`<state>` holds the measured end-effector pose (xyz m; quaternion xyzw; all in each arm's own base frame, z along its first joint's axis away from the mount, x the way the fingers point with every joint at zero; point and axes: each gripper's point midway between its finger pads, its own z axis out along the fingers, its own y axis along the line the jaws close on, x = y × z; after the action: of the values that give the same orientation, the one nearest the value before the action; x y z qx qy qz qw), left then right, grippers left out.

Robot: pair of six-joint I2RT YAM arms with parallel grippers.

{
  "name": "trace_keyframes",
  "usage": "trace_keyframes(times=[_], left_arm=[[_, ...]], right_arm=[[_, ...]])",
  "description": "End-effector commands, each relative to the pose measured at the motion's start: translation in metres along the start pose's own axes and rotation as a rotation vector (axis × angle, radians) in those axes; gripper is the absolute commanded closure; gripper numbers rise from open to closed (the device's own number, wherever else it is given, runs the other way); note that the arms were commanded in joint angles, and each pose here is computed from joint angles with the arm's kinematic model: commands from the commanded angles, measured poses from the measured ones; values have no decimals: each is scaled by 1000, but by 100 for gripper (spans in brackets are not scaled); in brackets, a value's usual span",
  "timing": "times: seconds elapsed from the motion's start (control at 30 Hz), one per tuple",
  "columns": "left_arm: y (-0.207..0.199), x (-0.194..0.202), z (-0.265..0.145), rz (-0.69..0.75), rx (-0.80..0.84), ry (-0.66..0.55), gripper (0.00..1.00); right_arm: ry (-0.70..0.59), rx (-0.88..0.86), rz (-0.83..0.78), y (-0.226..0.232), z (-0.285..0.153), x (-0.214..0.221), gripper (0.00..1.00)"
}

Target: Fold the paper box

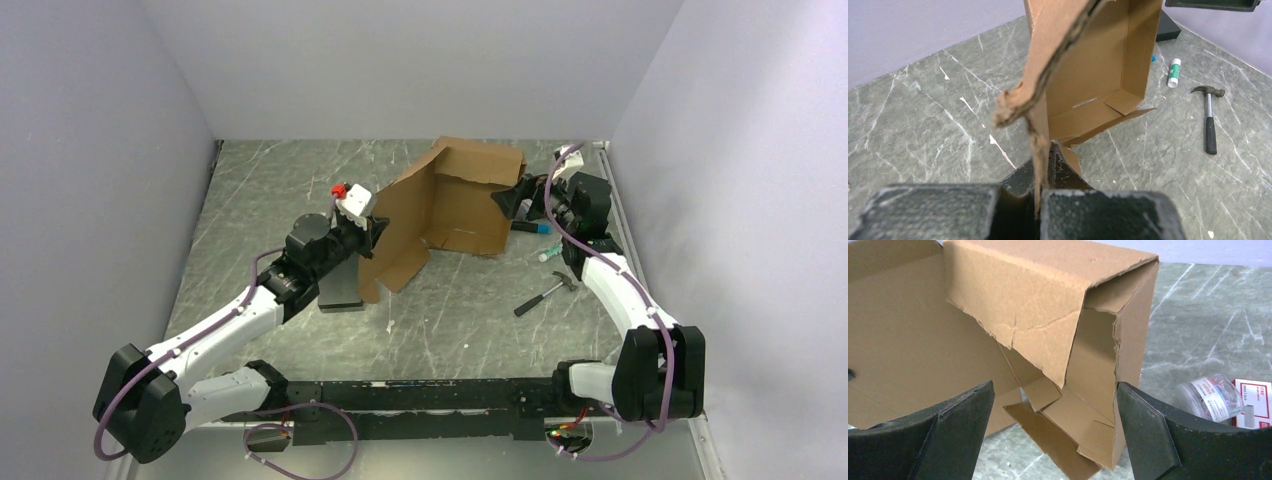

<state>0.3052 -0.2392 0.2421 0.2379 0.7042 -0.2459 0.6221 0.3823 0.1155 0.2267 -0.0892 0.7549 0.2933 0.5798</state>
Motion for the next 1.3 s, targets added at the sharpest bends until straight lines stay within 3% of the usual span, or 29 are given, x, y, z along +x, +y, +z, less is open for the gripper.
trace_keyframes(times=[0.0,0.27,0.63,1.03,1.27], left_arm=[[-3,-15,1,11,10,-24,100],[-7,-16,1,6,29,-24,100],[-14,-13,2,6,52,-12,100],[-23,-10,6,26,99,8,100],[-26,-7,7,32,116,17,100]], right_arm=[[-101,-46,34,13,4,-44,4],[-125,7,118,4,10,-53,16],[-151,71,97,-11,18,-60,40],[-175,154,-33,-16,33,-64,46],[-193,218,-95,-23,45,-67,56]])
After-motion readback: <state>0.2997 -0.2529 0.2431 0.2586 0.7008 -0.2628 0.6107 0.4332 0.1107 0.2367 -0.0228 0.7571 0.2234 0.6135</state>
